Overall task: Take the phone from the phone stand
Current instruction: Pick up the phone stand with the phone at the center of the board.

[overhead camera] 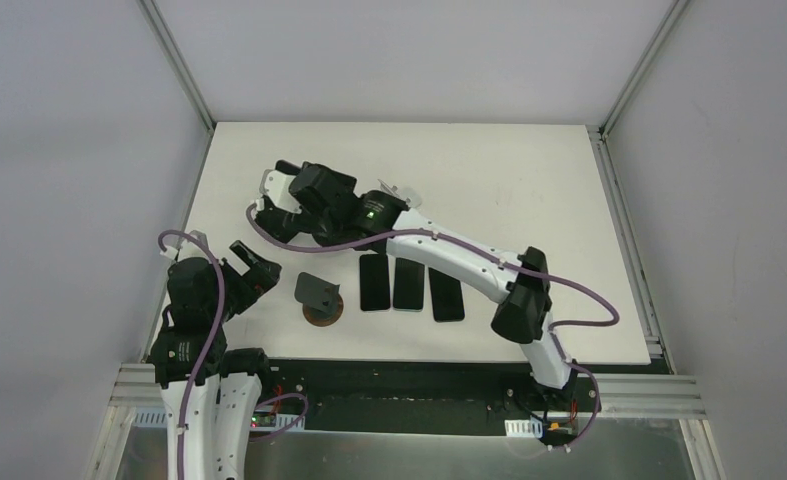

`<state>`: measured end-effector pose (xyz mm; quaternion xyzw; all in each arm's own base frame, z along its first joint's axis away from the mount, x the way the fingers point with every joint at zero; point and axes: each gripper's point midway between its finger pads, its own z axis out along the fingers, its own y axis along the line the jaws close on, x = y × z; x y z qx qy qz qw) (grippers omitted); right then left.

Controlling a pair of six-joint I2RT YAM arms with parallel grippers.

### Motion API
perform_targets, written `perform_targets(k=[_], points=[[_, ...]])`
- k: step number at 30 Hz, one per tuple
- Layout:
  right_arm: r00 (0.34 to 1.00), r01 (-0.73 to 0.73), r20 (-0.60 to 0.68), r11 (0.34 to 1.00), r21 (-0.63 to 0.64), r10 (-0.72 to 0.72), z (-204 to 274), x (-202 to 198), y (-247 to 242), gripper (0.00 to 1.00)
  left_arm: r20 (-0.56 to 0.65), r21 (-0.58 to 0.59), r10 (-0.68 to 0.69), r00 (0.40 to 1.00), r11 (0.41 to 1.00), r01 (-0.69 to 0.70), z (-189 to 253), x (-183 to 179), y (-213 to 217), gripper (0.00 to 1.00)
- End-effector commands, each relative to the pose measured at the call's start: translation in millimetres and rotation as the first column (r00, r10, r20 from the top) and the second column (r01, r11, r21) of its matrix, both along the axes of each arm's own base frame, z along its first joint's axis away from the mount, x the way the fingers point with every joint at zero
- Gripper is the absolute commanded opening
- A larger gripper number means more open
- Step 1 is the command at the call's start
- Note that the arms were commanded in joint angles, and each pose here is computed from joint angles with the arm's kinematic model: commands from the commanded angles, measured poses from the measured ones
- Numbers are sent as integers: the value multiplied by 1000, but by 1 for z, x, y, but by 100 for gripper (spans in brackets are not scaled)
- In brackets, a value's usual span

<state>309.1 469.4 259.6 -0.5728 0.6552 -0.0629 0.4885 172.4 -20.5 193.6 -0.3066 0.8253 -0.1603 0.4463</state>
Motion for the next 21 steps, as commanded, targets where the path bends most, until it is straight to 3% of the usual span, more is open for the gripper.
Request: perform_targets(k=[1, 5, 8, 10, 14, 17, 21], points=[[979, 7, 192, 954, 300, -67, 153, -7, -41, 0, 132, 29, -108, 985, 994, 105, 31, 9, -12, 99], [982, -13, 182, 949, 316, -47, 169, -21, -65, 0, 225, 34, -231, 946, 973, 230, 51, 15, -31, 99], [987, -31, 158, 945, 325, -22, 176, -35, -83, 0, 321, 47, -367, 873, 927, 373, 72, 18, -55, 99], [991, -41, 136, 941, 336, -6, 181, -46, -99, 0, 406, 107, -496, 768, 860, 499, 91, 16, -77, 99], [997, -61, 65, 933, 355, 40, 179, -70, -124, 0, 493, 266, -617, 613, 778, 569, 120, 5, -95, 99], [996, -82, 12, 916, 393, 84, 177, -90, -142, 0, 542, 341, -668, 510, 729, 593, 139, 1, -106, 99], [989, -116, -29, 889, 443, 144, 178, -114, -162, 0, 663, 391, -680, 314, 672, 629, 165, -4, -128, 99]])
